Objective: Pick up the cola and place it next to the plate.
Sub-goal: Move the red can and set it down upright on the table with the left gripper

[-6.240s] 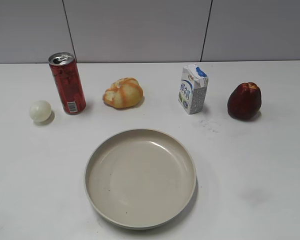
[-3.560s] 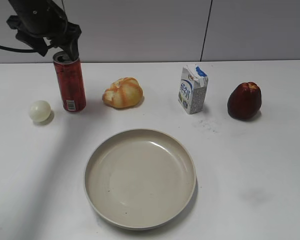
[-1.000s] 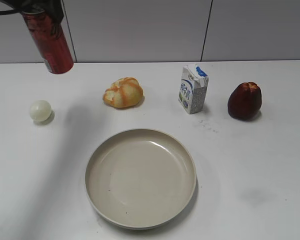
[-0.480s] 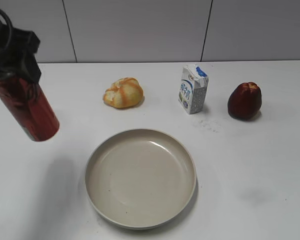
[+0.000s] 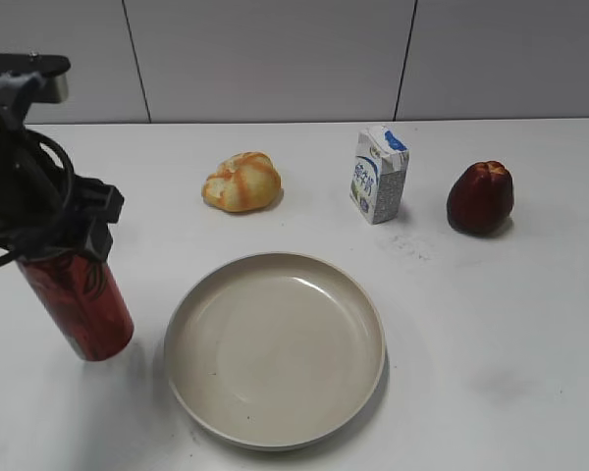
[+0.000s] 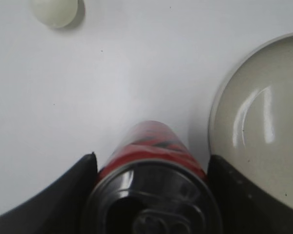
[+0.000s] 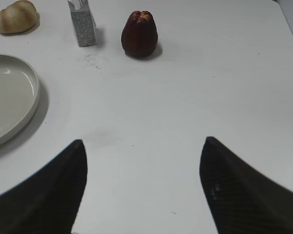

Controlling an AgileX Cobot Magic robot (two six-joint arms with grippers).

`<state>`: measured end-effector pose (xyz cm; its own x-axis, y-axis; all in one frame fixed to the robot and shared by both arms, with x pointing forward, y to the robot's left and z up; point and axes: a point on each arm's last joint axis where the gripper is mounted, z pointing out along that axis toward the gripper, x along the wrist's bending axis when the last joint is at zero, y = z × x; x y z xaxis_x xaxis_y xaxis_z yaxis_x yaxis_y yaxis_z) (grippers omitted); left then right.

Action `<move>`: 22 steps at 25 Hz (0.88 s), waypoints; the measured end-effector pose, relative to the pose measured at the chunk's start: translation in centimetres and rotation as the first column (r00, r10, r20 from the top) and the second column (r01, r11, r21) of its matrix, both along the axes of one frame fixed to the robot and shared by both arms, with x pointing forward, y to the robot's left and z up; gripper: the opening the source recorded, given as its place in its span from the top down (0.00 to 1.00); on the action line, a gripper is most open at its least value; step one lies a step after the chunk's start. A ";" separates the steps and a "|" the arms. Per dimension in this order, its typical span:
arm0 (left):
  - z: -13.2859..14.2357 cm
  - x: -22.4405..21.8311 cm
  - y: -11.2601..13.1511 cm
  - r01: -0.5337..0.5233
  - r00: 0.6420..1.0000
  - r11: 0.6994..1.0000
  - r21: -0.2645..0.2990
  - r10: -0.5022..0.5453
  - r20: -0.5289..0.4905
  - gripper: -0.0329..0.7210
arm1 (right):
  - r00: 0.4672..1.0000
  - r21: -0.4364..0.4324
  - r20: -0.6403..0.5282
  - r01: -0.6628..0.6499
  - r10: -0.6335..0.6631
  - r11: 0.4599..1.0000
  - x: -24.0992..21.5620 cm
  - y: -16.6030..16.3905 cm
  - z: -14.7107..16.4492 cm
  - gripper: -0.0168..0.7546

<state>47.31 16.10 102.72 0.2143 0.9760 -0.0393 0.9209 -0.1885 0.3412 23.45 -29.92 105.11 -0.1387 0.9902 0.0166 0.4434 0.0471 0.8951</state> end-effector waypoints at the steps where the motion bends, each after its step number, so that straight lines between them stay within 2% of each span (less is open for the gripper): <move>1: -0.5 -0.2 0.1 -0.004 1.000 1.000 -0.003 0.004 -0.008 0.28 | 1.000 0.000 0.000 0.000 0.000 1.000 0.0 0.0 0.0 0.23; 7: -2.6 -1.2 0.6 -0.009 0.999 1.000 0.012 0.009 -0.051 0.28 | 1.000 0.000 0.000 0.000 0.000 1.000 0.0 0.0 0.0 0.23; 22: -2.5 -0.9 0.4 -0.006 1.000 1.000 -0.012 0.006 -0.014 0.28 | 1.000 0.000 0.000 0.000 0.000 1.000 0.0 0.0 0.0 0.23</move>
<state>46.45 16.48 100.17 0.2078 0.9767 -0.0545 0.9269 -0.1787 0.3301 23.45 -29.92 105.11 -0.1386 0.9902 0.0167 0.4434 0.0469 0.8951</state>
